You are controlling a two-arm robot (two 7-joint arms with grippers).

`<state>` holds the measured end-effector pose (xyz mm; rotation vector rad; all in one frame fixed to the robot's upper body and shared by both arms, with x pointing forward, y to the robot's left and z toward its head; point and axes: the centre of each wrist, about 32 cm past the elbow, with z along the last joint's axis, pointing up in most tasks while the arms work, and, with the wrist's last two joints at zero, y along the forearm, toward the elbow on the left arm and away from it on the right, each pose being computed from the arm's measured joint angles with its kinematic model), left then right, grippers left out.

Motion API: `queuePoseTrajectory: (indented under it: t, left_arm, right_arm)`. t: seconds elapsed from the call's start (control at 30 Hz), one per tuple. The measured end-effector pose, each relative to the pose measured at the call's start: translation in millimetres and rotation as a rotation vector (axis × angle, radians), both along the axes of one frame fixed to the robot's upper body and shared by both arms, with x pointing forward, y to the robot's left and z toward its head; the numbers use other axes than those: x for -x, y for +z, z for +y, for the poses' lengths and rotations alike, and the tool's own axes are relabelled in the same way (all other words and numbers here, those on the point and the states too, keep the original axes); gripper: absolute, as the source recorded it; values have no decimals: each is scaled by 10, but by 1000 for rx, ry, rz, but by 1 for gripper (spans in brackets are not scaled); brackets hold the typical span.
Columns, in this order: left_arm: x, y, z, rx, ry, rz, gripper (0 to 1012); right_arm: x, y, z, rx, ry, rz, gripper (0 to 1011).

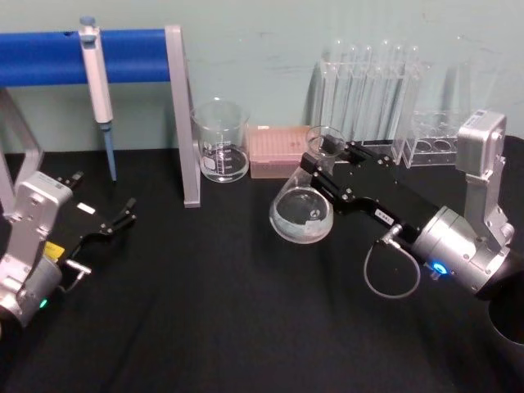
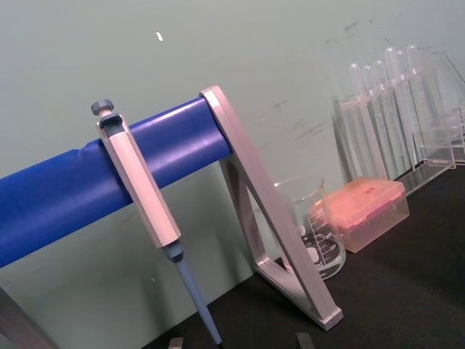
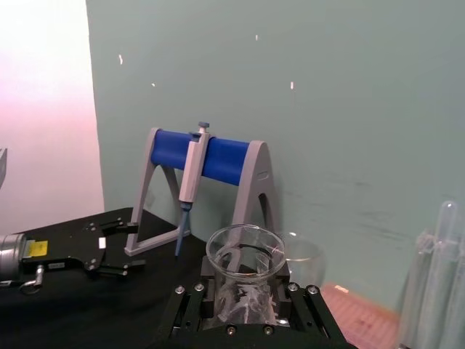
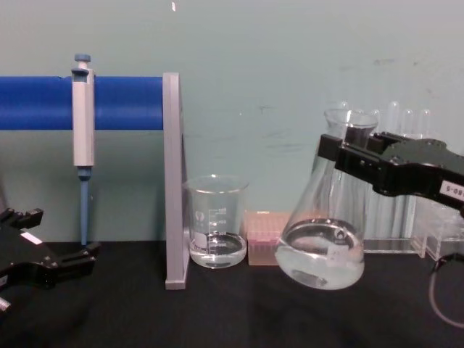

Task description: Grasp the erlenmeyer flask with one hand, shake it three times, then place it back.

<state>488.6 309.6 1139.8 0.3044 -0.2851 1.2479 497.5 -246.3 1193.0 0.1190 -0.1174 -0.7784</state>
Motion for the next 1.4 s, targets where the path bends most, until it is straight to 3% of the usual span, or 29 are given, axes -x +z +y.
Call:
queuePoseTrajectory:
  t: [0.4, 1.0, 1.4]
  left_arm:
    - [0, 0, 0, 0, 0, 0, 1001]
    - [0, 0, 0, 0, 0, 0, 1001]
    - [0, 0, 0, 0, 0, 0, 1001]
  right_arm:
    - [-50, 10, 131, 16, 94, 6, 456]
    - [-133, 25, 581, 41, 343, 17, 456]
    - [-106, 26, 603, 47, 350, 15, 456]
